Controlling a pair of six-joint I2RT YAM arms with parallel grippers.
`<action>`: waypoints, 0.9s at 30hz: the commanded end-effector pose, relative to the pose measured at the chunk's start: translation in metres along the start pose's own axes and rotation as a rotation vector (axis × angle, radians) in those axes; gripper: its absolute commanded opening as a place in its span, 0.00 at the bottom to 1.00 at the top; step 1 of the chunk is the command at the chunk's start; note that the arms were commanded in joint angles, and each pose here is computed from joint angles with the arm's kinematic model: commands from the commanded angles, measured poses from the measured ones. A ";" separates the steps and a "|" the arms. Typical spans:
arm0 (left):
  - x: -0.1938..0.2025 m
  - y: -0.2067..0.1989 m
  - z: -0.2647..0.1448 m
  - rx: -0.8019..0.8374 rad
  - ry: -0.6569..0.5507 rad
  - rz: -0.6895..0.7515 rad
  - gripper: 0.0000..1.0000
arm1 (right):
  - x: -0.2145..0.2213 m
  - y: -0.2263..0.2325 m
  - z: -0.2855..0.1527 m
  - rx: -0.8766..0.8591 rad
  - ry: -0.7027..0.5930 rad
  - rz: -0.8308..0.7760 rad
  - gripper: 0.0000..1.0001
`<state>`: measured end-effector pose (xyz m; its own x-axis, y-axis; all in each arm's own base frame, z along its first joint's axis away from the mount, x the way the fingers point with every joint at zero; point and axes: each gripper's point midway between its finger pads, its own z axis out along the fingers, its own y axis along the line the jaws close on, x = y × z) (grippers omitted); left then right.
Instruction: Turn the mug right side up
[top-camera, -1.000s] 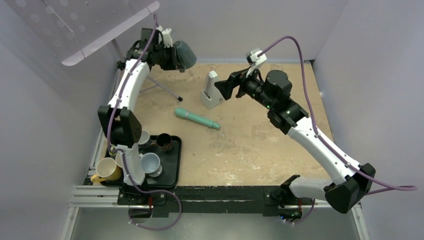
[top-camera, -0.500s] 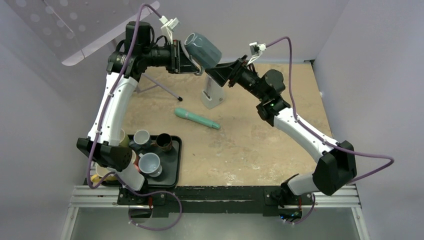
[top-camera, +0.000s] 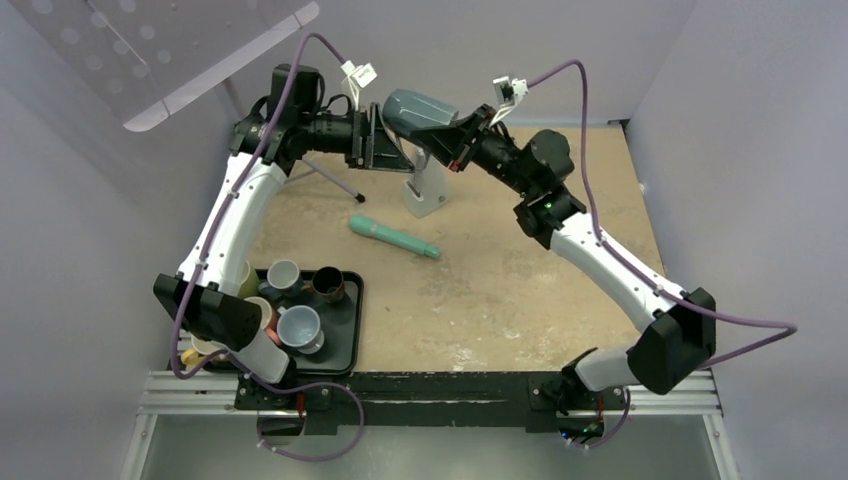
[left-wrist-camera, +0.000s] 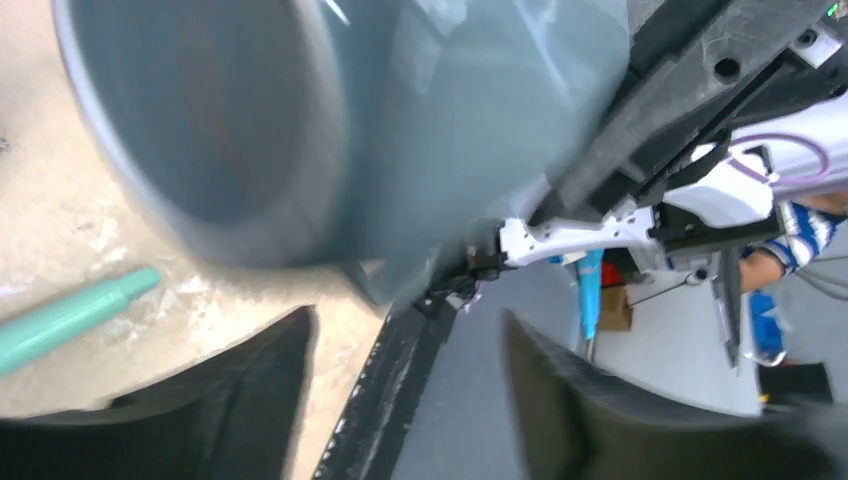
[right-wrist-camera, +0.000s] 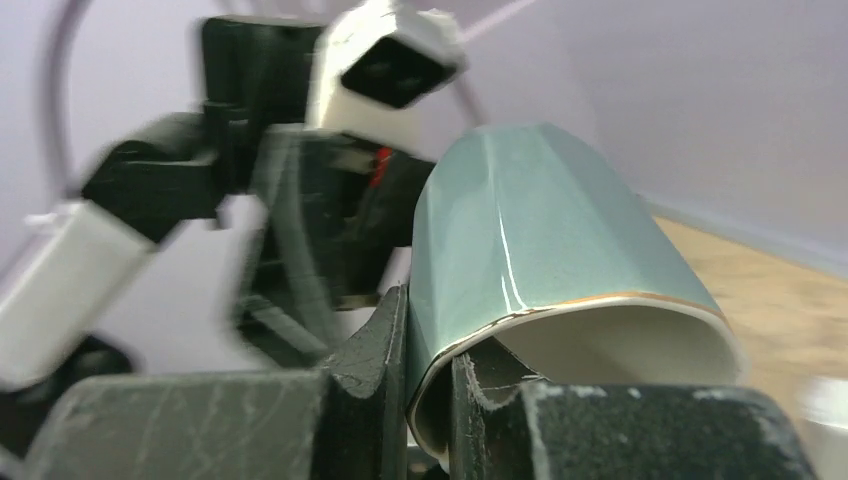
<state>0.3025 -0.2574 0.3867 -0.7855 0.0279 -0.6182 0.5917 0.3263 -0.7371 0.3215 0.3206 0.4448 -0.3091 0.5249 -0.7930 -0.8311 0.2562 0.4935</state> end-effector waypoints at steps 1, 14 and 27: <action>0.006 -0.002 -0.026 -0.066 -0.011 0.150 0.96 | -0.053 -0.034 -0.026 0.332 0.009 -0.411 0.00; -0.015 0.022 -0.042 -0.384 0.015 0.498 1.00 | 0.156 -0.044 -0.111 0.202 1.209 -1.207 0.00; 0.104 0.081 0.014 -0.365 0.467 0.540 0.85 | 0.218 -0.013 -0.089 0.023 1.324 -1.281 0.00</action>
<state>0.2876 -0.2402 0.2822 -0.5302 0.5271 -0.6641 0.8226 0.5096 -0.2523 0.2066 0.3400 0.1630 0.2535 -0.9340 -0.2517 -0.8919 -0.1249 -0.4347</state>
